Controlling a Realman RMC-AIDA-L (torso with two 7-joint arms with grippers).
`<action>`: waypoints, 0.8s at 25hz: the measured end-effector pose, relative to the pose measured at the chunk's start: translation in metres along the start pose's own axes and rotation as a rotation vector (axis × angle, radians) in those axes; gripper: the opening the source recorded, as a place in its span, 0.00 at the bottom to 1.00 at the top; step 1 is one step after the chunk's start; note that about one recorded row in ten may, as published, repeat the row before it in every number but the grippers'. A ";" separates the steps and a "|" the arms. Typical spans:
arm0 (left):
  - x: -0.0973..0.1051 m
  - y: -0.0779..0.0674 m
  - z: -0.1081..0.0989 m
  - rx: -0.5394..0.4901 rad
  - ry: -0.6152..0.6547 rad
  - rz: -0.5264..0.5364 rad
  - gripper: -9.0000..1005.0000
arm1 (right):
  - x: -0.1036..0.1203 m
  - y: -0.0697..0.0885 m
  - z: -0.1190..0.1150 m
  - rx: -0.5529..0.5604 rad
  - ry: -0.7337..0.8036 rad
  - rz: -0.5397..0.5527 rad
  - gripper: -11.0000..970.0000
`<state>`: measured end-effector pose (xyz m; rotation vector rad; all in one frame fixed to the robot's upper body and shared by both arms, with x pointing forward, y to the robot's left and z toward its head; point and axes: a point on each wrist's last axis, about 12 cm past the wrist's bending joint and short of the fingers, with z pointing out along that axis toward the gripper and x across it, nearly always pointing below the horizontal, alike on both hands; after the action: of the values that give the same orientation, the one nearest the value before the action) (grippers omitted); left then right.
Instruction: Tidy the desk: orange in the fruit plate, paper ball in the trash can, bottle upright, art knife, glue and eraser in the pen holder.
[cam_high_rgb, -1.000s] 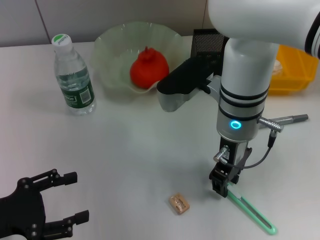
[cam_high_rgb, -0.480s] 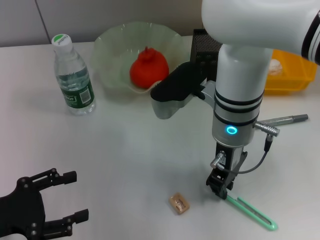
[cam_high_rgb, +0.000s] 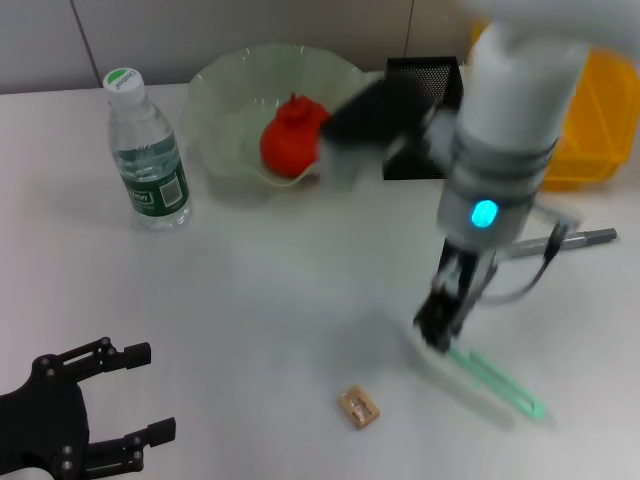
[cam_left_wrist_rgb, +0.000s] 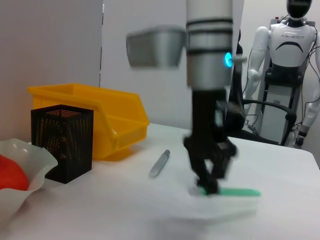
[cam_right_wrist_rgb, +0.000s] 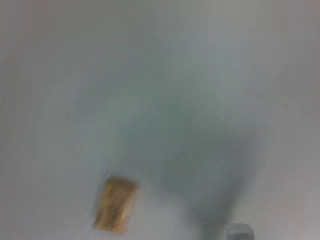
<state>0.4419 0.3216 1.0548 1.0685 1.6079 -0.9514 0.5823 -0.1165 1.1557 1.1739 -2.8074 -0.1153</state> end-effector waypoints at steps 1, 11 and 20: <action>0.000 0.000 0.000 0.000 0.000 0.000 0.81 | 0.001 -0.006 -0.010 0.006 -0.032 0.011 0.19; 0.000 0.002 0.002 -0.004 -0.001 -0.006 0.81 | 0.027 -0.057 -0.107 0.107 -0.459 0.067 0.20; 0.000 0.004 0.005 -0.022 -0.004 -0.003 0.81 | 0.026 -0.084 -0.137 0.194 -0.723 0.035 0.22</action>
<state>0.4475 0.3185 1.0533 1.0486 1.6134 -0.9354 0.6391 -0.1981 1.2841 1.3311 -3.5275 -0.3312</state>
